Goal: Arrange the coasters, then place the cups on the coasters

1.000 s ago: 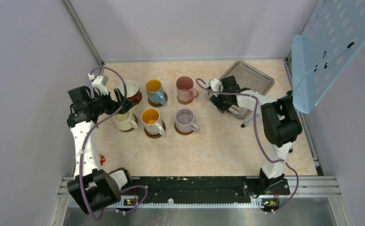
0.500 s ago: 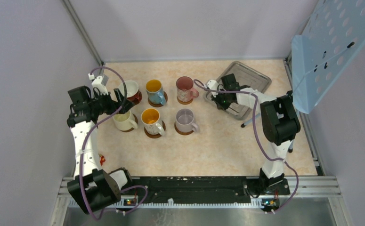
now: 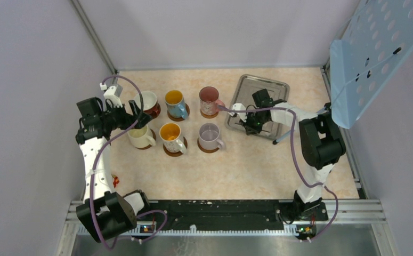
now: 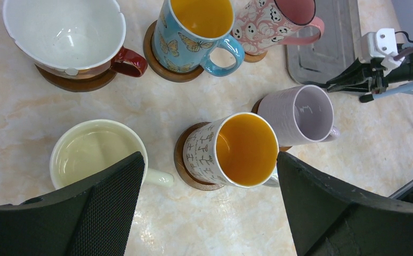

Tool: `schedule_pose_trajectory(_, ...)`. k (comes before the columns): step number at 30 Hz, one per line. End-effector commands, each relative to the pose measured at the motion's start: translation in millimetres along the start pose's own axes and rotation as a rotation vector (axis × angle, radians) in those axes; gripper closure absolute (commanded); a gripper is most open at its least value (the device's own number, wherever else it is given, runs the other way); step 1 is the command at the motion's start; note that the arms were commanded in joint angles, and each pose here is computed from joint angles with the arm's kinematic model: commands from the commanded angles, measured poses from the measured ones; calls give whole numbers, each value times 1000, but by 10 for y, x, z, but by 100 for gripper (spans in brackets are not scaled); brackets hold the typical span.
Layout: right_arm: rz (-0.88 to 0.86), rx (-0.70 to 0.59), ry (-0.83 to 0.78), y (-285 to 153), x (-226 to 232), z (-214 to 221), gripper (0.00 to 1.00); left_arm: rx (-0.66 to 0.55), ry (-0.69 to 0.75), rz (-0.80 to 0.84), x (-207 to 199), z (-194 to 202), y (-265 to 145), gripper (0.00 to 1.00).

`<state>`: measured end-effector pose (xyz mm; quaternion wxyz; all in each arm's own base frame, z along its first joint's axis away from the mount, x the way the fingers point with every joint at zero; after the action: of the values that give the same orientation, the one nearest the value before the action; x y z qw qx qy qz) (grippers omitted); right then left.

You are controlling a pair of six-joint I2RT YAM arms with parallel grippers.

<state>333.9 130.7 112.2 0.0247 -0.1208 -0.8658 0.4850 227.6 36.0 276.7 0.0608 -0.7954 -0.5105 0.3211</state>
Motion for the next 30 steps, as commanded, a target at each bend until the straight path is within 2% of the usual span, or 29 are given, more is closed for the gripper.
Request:
schedule_pose_trajectory(1, -89, -3, -104, -152, 164, 33, 100, -50, 61, 23, -91, -150, -83, 1)
schedule_pose_trajectory(8, -92, 29, -218, -247, 203, 74, 100, -50, 60, 24, -93, -153, -83, 1)
schedule_pose_trajectory(15, -56, 73, -245, -303, 166, 90, 100, -39, 76, 23, -82, -159, -81, 1)
schedule_pose_trajectory(18, 6, 48, -225, -416, 118, -9, 84, -4, 115, 15, -41, -204, -80, 1)
schedule_pose_trajectory(21, 75, -20, -194, -579, 92, -165, 50, 32, 159, 23, 14, -243, -57, 1)
schedule_pose_trajectory(22, 91, -49, -186, -644, 93, -223, 36, 45, 164, 31, 37, -234, -38, 1)
schedule_pose_trajectory(24, 121, -108, -151, -768, 94, -341, 16, 57, 186, 26, 63, -228, -14, 1)
schedule_pose_trajectory(25, 133, -137, -126, -825, 99, -396, 12, 64, 197, 16, 74, -224, -1, 1)
schedule_pose_trajectory(30, 221, -268, -12, -1022, 158, -629, 11, 72, 282, -40, 71, -273, 78, 1)
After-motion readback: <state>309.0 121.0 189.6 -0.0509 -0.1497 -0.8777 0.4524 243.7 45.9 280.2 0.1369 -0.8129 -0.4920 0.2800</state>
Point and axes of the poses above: each gripper's point midway between its finger pads, its own y axis out along the fingers, its own x axis along the line the jaws close on, z = x × y, the point moved 10 cm from there along -y, back along the fingers, and after that the axes turned 3 degrees about -y, right-handed, at the moved point
